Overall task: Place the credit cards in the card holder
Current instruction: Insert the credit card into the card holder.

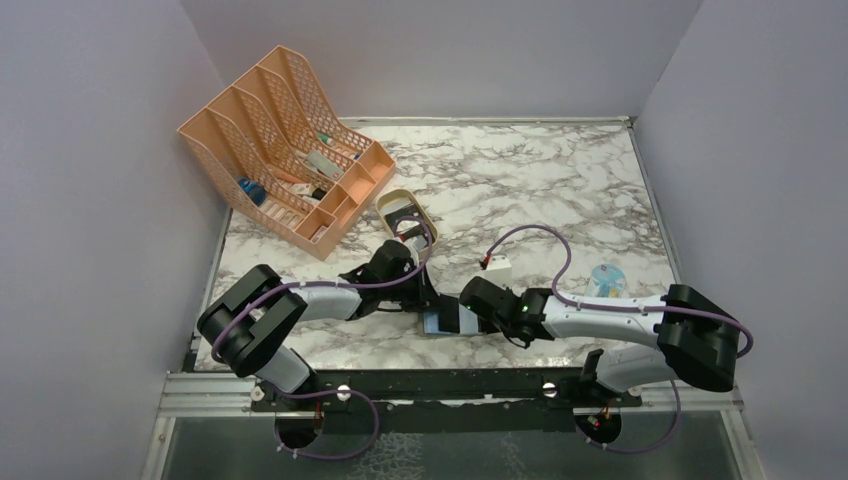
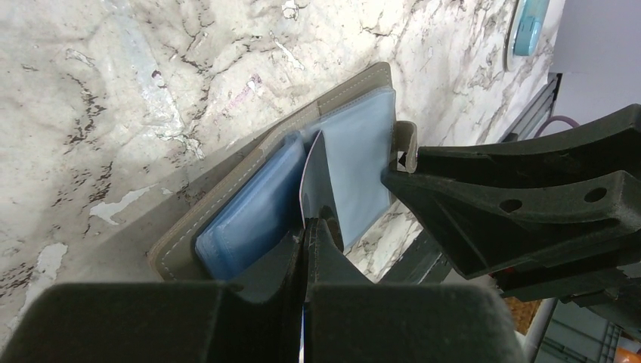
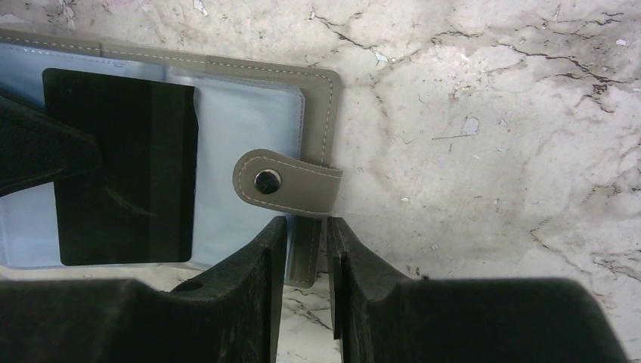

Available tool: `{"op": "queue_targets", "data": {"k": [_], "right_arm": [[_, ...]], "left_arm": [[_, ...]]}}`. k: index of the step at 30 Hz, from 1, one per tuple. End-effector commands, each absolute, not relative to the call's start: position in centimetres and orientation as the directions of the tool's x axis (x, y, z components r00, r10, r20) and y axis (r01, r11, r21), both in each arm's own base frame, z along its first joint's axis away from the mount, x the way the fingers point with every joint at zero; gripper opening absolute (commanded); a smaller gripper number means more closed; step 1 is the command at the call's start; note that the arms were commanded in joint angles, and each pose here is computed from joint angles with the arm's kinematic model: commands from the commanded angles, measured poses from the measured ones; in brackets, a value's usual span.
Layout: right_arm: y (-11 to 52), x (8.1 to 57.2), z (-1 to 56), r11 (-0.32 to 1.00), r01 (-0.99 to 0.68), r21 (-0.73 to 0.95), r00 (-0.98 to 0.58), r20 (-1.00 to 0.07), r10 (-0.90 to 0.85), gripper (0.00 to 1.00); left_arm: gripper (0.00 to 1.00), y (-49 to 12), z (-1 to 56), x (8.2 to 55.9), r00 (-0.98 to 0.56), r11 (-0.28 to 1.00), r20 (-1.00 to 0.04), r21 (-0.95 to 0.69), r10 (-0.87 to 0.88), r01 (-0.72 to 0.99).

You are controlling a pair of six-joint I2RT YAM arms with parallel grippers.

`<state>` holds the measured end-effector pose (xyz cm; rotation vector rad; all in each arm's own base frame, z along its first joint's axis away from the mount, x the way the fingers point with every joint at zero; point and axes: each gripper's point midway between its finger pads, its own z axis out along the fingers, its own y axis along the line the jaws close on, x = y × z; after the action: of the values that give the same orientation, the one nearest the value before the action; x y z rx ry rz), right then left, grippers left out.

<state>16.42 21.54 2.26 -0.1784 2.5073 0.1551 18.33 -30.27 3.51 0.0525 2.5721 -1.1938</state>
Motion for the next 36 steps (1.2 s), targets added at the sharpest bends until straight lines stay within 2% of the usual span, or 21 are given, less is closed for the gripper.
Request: {"op": "queue_targets", "data": {"k": [1,26,36], "right_arm": [[21.3,16.7,2.3,0.987,-0.145,0.071,-0.796,-0.600,-0.074,0.26],[21.7,16.7,2.3,0.985,-0.147,0.087,-0.798,-0.600,-0.066,0.26],[22.0,16.7,2.1,0.984,-0.153,0.093,-0.801,-0.595,-0.069,0.26]], "left_arm": [[0.00,-28.7,1.7,17.8,-0.959,0.716,-0.275,-0.683,-0.067,0.146],[0.00,-27.6,0.7,17.3,-0.960,0.738,-0.245,-0.671,-0.134,0.068],[0.00,-28.5,1.2,17.3,-0.963,0.708,-0.251,-0.697,-0.094,0.113]]}}
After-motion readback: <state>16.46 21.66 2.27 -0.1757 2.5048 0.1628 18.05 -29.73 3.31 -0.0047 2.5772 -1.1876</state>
